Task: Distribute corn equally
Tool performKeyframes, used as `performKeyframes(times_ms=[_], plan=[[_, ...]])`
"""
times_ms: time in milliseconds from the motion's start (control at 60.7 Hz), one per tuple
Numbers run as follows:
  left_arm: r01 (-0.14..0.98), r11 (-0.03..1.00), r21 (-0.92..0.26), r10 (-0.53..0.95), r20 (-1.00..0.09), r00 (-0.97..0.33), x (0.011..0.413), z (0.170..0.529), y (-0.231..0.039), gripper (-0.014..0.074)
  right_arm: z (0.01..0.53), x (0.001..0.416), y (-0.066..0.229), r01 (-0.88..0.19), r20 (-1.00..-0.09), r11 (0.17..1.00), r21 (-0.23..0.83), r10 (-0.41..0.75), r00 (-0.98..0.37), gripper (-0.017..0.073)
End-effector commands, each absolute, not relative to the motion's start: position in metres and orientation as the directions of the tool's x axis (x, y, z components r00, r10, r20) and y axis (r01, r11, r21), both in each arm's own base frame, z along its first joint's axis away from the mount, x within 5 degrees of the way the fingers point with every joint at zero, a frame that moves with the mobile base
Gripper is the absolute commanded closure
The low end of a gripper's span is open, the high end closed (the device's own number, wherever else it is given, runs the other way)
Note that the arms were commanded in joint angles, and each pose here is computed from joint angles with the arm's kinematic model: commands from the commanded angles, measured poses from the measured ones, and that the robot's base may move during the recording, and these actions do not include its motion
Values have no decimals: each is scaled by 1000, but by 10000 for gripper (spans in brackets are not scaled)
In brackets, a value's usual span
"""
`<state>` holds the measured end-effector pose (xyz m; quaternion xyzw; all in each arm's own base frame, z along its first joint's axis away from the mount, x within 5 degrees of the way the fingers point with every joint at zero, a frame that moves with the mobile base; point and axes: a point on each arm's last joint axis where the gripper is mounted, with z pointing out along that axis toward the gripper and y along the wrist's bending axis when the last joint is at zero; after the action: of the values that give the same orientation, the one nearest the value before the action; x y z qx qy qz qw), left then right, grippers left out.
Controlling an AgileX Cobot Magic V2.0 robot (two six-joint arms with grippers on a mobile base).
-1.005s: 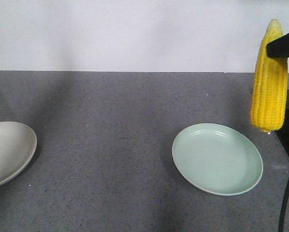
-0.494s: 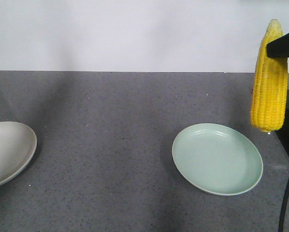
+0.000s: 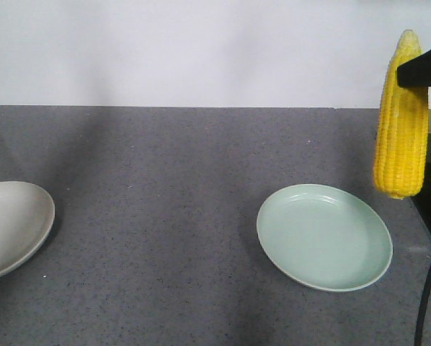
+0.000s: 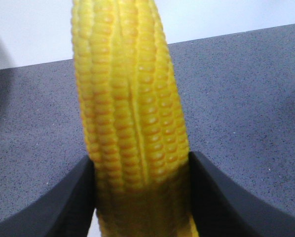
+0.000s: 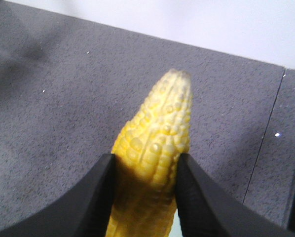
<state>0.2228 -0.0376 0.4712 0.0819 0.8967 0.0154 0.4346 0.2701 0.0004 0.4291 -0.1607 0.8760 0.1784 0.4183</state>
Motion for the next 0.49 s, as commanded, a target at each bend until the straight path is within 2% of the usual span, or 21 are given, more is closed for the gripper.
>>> performKeyframes(times_ms=[0,330,478], plan=[[122,988,93,144,-837,-528,216,486,-36,444,435,271,2,-450,-798,869,206,-117,-591,444],[123,988,93,144,-840,-524,216,487,-36,444,385,311,-3,-439,-648,824,357,-121,-752,444],[123,988,93,144,-840,-524,216,487,-36,444,361,327,7,-445,-583,798,407,-148,-799,444]])
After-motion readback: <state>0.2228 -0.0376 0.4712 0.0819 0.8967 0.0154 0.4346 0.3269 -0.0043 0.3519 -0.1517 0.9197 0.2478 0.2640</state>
